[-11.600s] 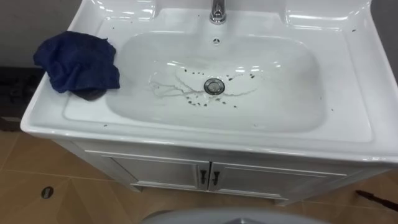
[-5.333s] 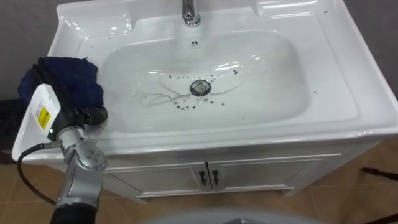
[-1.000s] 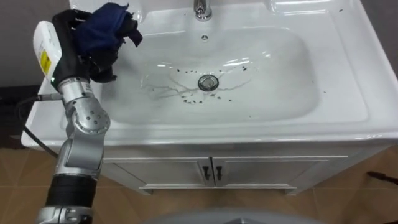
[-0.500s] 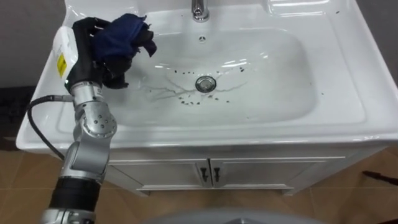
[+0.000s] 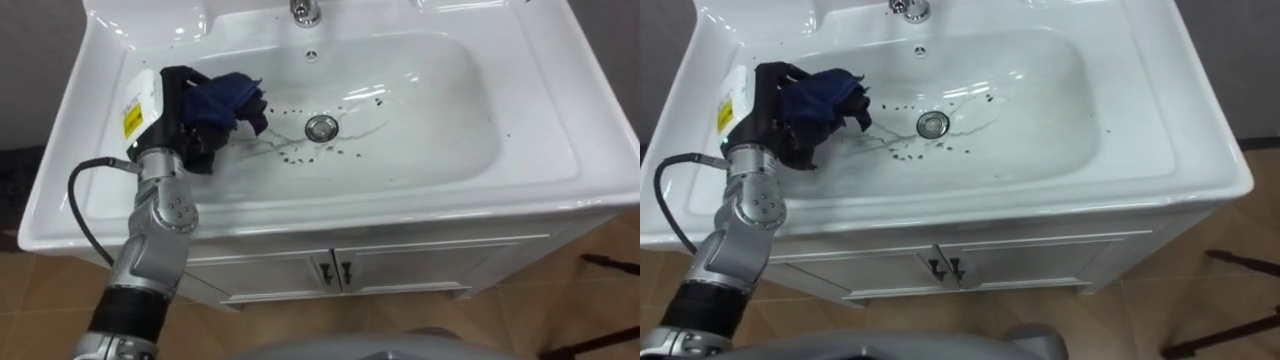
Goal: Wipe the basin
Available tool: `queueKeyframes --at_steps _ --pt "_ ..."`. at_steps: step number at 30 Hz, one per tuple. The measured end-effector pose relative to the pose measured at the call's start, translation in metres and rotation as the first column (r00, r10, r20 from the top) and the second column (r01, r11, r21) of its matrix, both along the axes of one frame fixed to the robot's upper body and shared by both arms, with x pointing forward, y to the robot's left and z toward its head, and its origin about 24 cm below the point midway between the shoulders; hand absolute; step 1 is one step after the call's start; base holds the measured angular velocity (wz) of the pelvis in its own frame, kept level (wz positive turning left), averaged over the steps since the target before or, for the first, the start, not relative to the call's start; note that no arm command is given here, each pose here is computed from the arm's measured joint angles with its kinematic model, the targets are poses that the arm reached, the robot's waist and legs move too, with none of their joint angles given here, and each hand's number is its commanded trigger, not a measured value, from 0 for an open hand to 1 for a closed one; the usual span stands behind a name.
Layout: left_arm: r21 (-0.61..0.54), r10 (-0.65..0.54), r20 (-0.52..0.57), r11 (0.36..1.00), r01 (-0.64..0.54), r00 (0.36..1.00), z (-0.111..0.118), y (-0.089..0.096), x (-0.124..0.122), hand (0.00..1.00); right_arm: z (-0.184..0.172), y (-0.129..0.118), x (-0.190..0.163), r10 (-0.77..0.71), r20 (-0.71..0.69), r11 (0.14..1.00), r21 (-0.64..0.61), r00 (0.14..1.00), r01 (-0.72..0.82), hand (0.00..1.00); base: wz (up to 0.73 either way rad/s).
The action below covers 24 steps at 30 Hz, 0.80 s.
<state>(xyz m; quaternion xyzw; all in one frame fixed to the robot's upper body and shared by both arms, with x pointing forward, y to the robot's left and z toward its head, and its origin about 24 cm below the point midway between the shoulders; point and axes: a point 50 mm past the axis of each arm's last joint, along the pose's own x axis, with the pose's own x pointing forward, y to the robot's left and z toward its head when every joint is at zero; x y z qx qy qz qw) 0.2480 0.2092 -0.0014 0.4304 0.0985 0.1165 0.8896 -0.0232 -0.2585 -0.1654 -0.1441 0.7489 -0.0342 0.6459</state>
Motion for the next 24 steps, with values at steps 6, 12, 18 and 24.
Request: queueKeyframes --at_steps 6,12,18,24 --pt "0.009 0.028 -0.052 1.0 -0.028 0.998 -0.009 0.004 -0.003 1.0 0.0 0.0 -0.001 -0.005 -0.015 1.0 0.0 1.0 0.005 0.0 -0.05" --pt "0.096 0.016 -0.092 0.995 -0.007 0.996 -0.011 0.006 -0.004 1.0 0.0 0.0 0.002 -0.007 -0.005 1.0 0.004 1.0 0.007 0.0 -0.02" --pt "0.175 0.033 -0.176 0.985 -0.002 0.984 -0.023 0.014 -0.008 1.0 0.001 -0.003 0.005 -0.011 0.007 1.0 -0.003 1.0 0.011 0.0 -0.01" --pt "0.229 0.023 -0.225 0.973 0.03 0.974 -0.026 0.016 -0.009 1.0 0.002 -0.008 0.006 -0.044 0.02 0.999 -0.019 0.999 0.044 0.0 0.02"
